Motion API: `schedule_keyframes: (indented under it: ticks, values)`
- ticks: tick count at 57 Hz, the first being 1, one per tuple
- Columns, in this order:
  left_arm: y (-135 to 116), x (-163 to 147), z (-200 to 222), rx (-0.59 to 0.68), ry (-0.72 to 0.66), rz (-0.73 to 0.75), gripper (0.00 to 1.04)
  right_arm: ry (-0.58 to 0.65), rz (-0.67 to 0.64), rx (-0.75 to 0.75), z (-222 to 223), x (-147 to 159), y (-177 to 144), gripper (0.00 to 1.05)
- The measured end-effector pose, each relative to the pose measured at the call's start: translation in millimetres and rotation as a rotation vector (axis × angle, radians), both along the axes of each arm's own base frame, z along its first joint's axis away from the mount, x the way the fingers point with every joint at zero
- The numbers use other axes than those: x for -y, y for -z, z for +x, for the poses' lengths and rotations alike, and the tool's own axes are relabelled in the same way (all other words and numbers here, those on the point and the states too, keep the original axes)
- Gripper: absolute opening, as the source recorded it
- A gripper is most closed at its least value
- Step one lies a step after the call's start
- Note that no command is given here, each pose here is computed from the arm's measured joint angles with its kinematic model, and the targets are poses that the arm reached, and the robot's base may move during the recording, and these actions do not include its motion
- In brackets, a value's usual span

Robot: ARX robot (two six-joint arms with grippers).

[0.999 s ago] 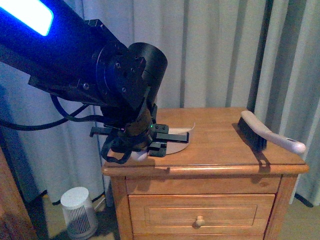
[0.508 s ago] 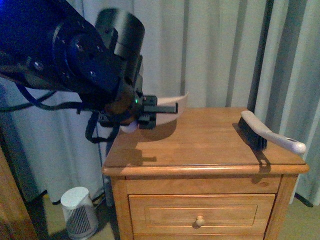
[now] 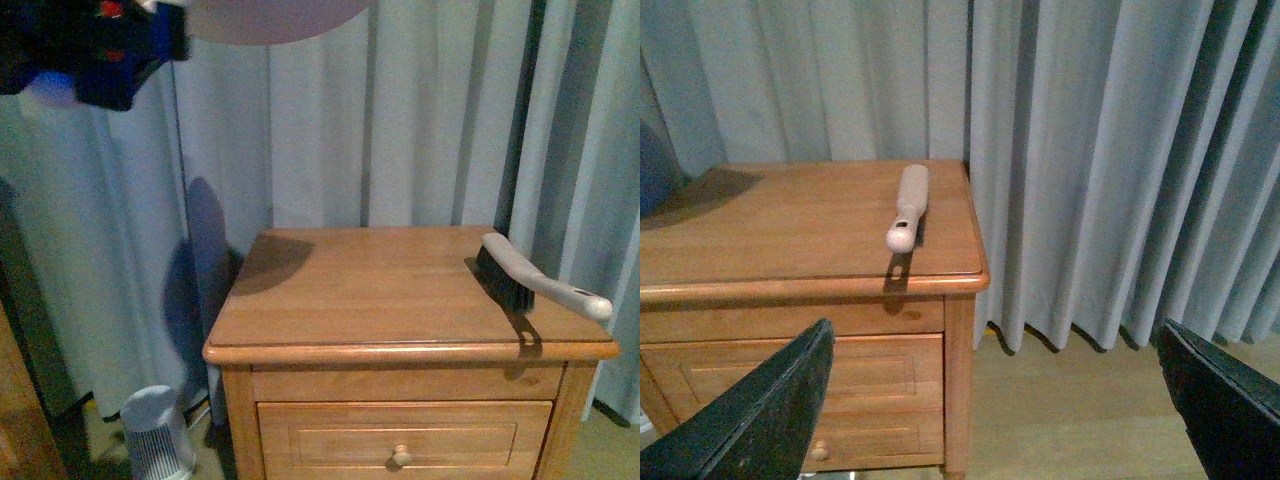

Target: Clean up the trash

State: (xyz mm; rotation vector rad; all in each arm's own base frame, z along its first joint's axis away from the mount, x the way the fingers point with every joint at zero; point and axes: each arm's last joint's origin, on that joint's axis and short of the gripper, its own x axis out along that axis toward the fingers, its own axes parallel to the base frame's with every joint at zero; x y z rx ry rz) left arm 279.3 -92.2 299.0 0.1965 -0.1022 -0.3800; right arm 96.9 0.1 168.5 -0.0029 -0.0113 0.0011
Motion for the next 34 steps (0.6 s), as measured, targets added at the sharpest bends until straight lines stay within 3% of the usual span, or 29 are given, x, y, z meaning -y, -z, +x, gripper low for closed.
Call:
schedule_keyframes:
  ticks: [17,34]
  values:
    - [21.8,-76.2,-47.0,0.012,-0.14,0.016,0.29,0.0,0.0,0.0,0.0,0.0,0.0,0.97]
    - [33.8,-110.7,-97.7,0.019,-0.177,-0.011,0.29,0.0,0.0,0.0,0.0,0.0,0.0,0.97]
